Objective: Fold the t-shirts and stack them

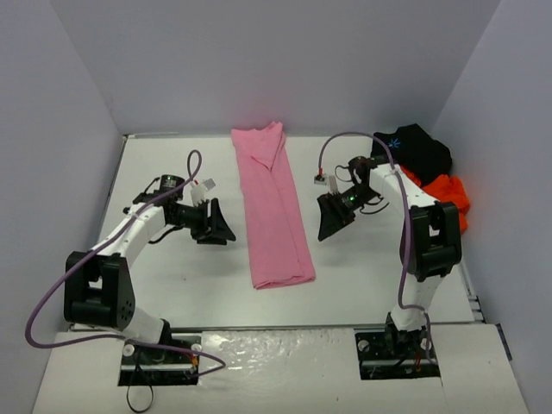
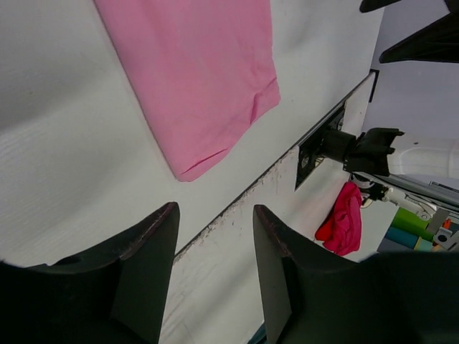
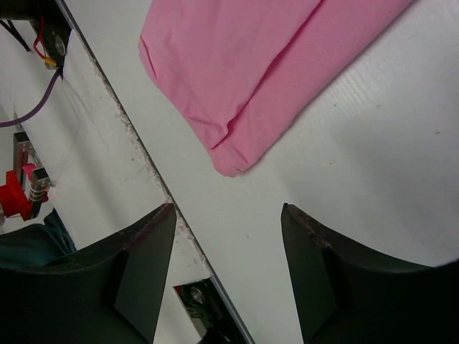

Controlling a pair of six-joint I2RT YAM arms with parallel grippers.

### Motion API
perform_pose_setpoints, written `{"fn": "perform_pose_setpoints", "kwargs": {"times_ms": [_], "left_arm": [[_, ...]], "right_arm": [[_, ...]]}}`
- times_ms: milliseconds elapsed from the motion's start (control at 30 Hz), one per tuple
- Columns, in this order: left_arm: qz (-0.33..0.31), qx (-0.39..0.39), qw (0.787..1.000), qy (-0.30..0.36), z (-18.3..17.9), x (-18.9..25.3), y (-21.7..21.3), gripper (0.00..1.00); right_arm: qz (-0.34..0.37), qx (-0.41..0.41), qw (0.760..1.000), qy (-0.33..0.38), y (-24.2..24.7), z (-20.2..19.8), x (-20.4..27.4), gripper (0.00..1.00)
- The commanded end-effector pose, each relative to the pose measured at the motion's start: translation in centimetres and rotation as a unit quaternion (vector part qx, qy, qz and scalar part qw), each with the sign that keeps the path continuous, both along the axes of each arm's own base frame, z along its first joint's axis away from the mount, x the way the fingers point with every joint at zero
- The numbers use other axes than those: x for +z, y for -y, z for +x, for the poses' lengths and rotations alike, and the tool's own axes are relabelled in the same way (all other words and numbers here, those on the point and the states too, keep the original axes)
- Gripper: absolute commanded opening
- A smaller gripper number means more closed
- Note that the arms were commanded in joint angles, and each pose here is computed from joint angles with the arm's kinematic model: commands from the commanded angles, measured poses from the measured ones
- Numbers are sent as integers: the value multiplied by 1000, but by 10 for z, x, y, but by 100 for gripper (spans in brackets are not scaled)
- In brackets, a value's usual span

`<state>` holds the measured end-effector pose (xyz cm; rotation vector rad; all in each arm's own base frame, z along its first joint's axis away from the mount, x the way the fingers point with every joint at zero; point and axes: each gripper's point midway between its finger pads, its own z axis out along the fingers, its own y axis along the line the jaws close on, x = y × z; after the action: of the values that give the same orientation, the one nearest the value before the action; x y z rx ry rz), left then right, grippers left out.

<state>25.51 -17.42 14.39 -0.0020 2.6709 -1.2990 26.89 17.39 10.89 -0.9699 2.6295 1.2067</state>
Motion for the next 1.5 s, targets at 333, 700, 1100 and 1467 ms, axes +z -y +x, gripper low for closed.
{"fn": "perform_pose_setpoints", "kwargs": {"times_ms": [333,700,1100,1467], "left_arm": [[-52,-27,997,-49,13,-31,33,38],[-17,-64,995,-80,8,-68,47,25],[15,-73,994,-76,-11,-73,39,53],[22,-112,988,-100,-19,-87,58,53]], "right_arm": [[-52,-16,996,-66,-11,-19,-41,57],[-68,-44,992,-99,-4,-21,-66,57],[-56,-41,991,-118,-13,-26,-72,57],[-52,-30,989,-133,-23,-28,-79,53]]}}
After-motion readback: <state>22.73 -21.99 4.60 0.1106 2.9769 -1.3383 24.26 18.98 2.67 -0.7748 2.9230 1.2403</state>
